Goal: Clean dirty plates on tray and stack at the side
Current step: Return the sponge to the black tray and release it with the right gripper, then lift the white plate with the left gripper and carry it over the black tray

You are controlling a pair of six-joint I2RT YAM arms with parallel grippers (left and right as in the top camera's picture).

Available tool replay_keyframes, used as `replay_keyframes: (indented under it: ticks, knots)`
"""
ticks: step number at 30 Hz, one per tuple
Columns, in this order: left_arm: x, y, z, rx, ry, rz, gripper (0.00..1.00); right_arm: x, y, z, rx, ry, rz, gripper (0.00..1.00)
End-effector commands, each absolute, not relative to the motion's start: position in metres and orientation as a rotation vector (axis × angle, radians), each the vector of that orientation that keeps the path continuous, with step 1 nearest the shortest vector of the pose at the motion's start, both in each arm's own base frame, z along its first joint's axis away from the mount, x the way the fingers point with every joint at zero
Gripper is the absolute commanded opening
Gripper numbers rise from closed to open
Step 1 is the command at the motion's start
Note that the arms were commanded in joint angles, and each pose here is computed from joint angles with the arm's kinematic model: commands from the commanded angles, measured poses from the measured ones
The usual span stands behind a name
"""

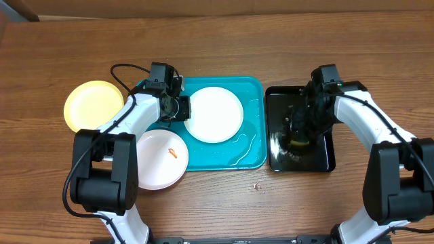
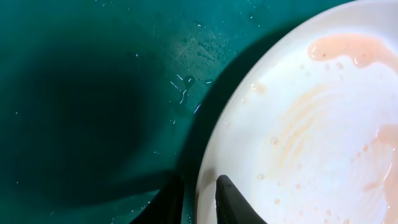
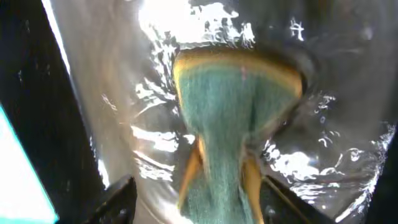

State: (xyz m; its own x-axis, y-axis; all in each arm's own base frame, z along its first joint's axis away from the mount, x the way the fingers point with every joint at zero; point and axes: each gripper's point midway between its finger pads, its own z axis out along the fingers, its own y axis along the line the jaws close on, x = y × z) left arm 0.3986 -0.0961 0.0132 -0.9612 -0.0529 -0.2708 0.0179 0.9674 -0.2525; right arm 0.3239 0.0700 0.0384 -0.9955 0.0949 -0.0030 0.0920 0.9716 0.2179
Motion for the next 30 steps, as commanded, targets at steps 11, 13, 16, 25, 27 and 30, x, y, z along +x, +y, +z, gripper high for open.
replay_keyframes:
  ticks: [11, 13, 16, 25, 27, 30]
  knots:
    - [0.418, -0.086, 0.049, -0.032, 2.847, -0.237, 0.04, 0.379, -0.031, 0.141, 0.543, 2.892, 0.333, 1.0]
    - [0.427, -0.084, 0.07, -0.036, 2.834, -0.21, 0.04, 0.378, -0.042, 0.14, 0.586, 2.882, 0.328, 1.0]
    - [0.441, -0.088, 0.115, -0.036, 2.8, -0.219, 0.04, 0.377, -0.053, 0.14, 0.629, 2.87, 0.324, 1.0]
    - [0.453, -0.132, 0.214, 0.071, 2.615, 0.042, 0.04, 0.376, -0.056, 0.14, 0.638, 2.867, 0.323, 1.0]
    - [0.448, -0.155, 0.225, 0.116, 2.562, 0.105, 0.04, 0.376, -0.056, 0.14, 0.638, 2.867, 0.323, 1.0]
    - [0.438, -0.184, 0.238, 0.17, 2.46, 0.258, 0.04, 0.376, -0.056, 0.14, 0.638, 2.867, 0.323, 1.0]
